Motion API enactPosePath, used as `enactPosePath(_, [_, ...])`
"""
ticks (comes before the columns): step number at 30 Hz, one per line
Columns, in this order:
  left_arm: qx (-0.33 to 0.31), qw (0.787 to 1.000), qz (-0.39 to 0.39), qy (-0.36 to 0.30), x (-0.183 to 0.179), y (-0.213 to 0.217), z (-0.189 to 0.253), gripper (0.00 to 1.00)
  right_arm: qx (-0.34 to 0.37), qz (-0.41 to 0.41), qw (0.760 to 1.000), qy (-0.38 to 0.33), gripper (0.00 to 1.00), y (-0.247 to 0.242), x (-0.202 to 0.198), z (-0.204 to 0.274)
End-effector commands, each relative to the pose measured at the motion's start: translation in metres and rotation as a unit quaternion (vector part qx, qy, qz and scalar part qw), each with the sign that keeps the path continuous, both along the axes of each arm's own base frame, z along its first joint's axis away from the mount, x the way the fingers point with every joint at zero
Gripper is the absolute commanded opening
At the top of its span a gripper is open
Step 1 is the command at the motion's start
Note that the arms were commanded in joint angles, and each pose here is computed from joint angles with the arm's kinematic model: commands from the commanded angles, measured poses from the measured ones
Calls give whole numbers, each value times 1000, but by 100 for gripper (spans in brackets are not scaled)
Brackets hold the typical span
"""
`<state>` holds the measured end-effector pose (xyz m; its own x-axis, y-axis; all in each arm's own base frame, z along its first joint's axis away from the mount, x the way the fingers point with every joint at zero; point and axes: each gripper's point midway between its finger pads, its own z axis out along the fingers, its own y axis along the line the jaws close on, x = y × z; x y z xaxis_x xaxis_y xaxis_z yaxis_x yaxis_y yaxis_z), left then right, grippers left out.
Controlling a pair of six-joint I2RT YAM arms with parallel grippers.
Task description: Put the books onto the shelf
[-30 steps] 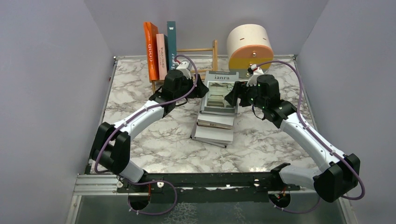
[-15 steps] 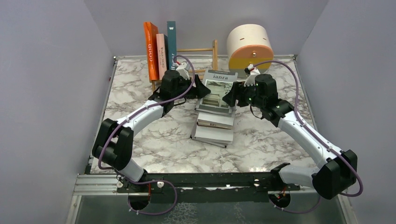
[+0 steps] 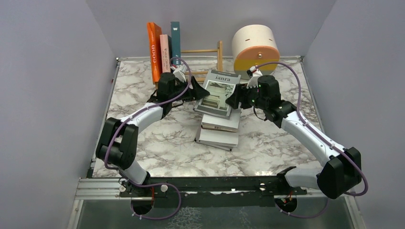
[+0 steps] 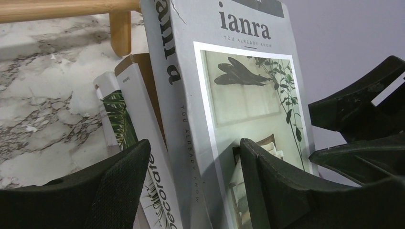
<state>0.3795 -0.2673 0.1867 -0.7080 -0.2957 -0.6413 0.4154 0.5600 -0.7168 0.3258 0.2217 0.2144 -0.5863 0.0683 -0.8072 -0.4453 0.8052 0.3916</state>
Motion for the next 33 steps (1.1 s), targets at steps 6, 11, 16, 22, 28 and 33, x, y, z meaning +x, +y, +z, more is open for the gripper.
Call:
enactPosePath(6, [-51, 995, -81, -5, -16, -20, 13, 62, 2, 17, 1000, -21, 61, 6, 5, 1])
enactPosePath(11, [-63, 993, -99, -10, -21, -24, 21, 62, 5, 23, 999, -24, 60, 10, 8, 1])
enactPosePath(16, [-70, 991, -111, -22, -27, -26, 32, 62, 6, 30, 999, -30, 59, 14, 12, 1])
enactPosePath(22, [-76, 988, -128, -41, -36, -32, 46, 60, 17, 36, 998, -43, 58, 19, 16, 8])
enactPosePath(28, [-79, 986, -137, -57, -41, -35, 58, 55, 27, 47, 997, -55, 58, 24, 17, 15])
enactPosePath(33, [-83, 985, -140, -65, -41, -37, 66, 41, 31, 51, 996, -67, 58, 25, 18, 23])
